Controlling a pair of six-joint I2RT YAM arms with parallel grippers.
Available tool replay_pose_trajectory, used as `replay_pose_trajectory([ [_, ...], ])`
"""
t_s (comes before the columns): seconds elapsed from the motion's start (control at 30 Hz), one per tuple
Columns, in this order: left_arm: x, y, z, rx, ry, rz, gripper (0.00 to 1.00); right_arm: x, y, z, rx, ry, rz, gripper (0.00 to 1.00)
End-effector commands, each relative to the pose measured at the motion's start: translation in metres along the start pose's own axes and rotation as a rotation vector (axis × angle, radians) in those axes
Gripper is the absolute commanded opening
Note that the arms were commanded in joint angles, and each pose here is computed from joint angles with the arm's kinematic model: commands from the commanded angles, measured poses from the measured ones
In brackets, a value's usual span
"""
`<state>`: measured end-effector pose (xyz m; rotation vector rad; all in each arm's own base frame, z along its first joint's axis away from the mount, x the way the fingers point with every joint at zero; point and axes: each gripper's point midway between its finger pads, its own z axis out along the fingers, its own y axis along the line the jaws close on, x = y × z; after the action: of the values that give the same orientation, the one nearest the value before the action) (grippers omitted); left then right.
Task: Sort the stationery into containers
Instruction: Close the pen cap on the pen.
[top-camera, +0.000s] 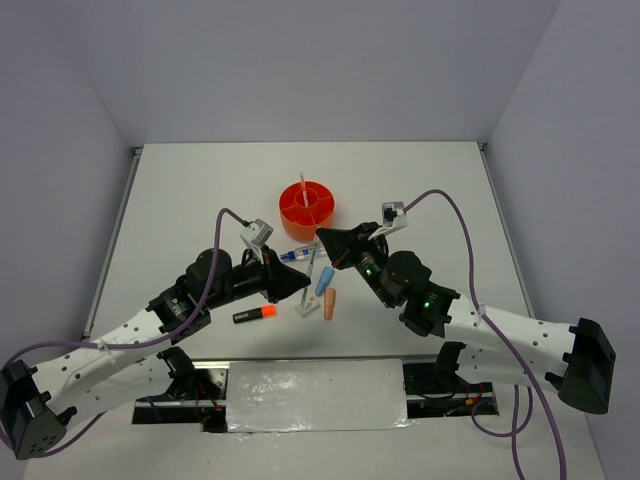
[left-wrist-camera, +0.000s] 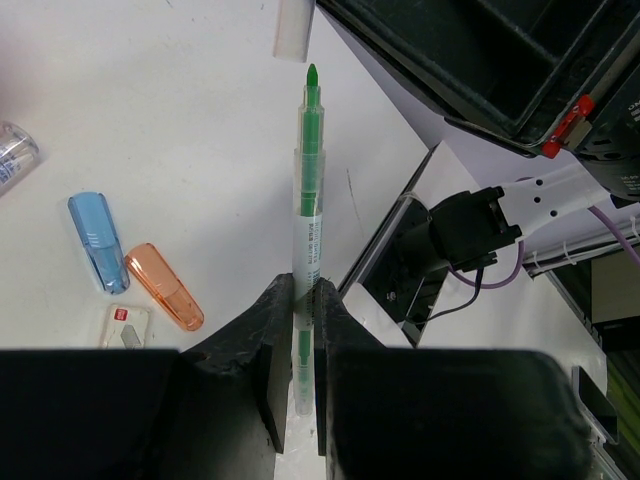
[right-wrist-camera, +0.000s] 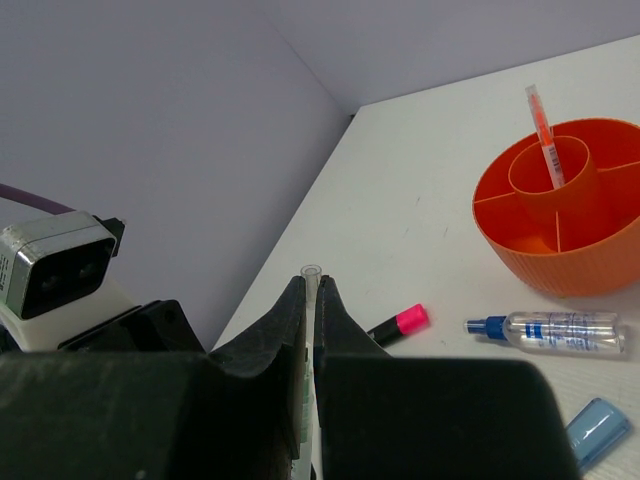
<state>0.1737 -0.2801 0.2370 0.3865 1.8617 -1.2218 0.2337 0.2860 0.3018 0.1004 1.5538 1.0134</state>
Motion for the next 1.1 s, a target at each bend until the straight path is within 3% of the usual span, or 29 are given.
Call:
replay_pose_trajectory([
  [0.0, -0.008, -0.009, 0.000, 0.039, -0.036, 0.017, 0.00, -0.028, 0.016, 0.001, -0.028, -0.068, 0.026, 0.00],
  [1.07, -0.015, -0.007, 0.001, 0.015, -0.047, 0.033, 0.00, -0.009, 0.008, 0.000, -0.032, -0.028, 0.038, 0.00],
])
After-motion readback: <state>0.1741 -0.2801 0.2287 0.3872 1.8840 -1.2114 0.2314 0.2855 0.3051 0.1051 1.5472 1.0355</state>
